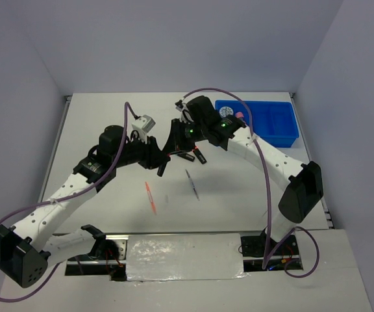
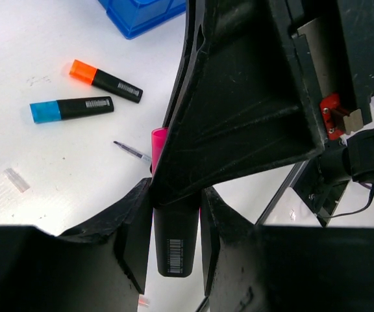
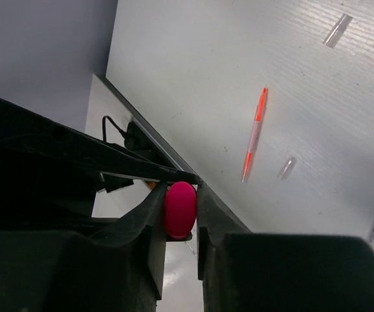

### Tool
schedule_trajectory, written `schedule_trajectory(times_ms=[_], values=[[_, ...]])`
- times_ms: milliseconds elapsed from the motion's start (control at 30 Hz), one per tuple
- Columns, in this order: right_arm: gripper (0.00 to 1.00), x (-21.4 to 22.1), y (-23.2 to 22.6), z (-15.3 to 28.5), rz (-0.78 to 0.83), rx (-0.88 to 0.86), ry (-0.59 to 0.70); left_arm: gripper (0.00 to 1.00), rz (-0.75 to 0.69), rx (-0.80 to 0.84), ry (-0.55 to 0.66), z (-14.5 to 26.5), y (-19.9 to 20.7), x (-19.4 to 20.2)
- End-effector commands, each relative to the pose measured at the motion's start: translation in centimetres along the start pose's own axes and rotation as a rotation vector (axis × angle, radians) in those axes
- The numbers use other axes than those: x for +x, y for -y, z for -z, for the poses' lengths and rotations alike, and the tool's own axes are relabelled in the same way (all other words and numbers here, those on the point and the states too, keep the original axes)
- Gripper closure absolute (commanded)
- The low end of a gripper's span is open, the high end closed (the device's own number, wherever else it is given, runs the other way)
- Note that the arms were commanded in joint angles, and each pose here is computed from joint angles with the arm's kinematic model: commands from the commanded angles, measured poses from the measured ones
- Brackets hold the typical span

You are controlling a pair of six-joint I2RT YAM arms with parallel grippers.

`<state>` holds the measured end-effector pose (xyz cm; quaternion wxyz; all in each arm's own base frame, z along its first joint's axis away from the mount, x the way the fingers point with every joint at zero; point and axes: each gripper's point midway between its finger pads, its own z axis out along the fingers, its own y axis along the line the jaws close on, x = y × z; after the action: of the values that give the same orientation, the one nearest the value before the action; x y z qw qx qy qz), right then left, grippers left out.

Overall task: Sort the stationery into containers
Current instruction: Place the pen in the storage box.

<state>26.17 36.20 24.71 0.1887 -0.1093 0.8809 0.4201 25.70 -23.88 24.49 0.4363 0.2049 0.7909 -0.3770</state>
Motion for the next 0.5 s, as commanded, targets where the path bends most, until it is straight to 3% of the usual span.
schedule_trajectory(times_ms=[0, 67, 100, 233, 367, 467], values=[[1.0, -1.1, -2.0, 0.4, 0.089, -0.099, 0.047, 0.6, -0.059, 0.082, 0.094, 0.1, 2.1, -3.3], [1.0, -2.2, -0.4, 0.8, 0.096, -0.039, 0.076, 0.32, -0.038, 0.025, 0.091, 0.2, 1.2, -3.4], [1.0, -3.0, 0.6, 1.2, 0.104, -0.012, 0.093, 0.03, -0.014, -0.018, 0.098, 0.3, 0.7, -3.7], [1.0, -8.1, 8.4, 6.1, 0.064, 0.187, 0.2, 0.01, 0.031, -0.252, 0.055, 1.4, -3.0, -3.2], [1.0, -12.0, 19.5, 12.9, 0.064, 0.647, 0.252, 0.01, 0.088, -0.49, -0.004, 3.3, -6.7, -2.0], [1.0, -14.1, 26.6, 19.7, -0.015, 0.998, 0.296, 0.01, 0.107, -0.555, -0.059, 4.2, -7.7, -0.5]])
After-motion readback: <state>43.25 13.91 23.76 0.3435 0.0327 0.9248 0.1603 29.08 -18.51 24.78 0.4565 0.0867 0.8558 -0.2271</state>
